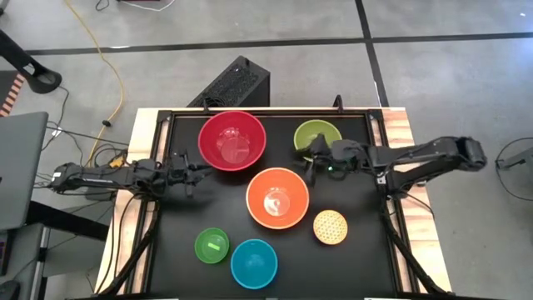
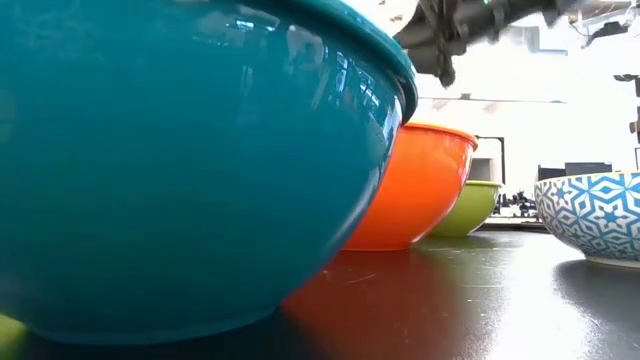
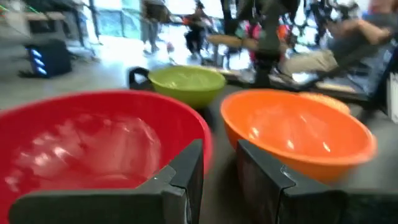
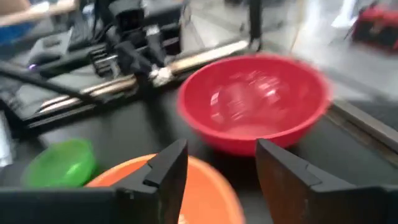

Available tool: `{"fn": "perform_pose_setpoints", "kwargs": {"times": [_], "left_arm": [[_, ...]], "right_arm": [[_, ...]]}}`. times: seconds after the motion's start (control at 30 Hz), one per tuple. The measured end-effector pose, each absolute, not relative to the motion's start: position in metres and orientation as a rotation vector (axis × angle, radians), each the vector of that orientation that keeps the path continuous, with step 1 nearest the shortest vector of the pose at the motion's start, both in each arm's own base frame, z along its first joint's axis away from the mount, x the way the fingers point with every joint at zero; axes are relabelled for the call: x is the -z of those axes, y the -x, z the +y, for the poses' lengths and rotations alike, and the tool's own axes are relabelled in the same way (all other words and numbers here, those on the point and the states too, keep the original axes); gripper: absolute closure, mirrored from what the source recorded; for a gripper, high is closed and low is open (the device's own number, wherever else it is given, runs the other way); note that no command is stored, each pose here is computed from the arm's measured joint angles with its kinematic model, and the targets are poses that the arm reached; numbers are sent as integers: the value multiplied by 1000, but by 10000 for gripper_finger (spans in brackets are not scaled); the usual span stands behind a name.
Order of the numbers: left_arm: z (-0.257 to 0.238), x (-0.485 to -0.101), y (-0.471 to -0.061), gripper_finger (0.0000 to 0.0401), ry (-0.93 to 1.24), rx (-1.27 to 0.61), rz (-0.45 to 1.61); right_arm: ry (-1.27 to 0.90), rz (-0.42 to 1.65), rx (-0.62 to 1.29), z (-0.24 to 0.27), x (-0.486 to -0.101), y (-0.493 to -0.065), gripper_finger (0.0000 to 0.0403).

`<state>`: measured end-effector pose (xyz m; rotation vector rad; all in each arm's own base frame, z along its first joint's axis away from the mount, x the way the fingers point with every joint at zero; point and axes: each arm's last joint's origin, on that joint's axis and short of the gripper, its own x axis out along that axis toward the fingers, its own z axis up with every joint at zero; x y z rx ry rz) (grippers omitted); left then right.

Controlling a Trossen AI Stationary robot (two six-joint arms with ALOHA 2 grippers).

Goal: Nest bowls inside each other
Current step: Stack the orange bowl on top of the red bowl

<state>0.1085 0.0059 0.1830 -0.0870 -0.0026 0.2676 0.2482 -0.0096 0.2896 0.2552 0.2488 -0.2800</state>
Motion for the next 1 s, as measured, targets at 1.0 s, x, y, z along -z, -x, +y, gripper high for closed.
{"fn": "perform_pose_setpoints", "kwargs": {"times": [1.0], "left_arm": [[-18, -205, -102, 314, 148, -44, 110]], "right_arm": [[-673, 1193, 721, 36, -241, -314, 203]]}}
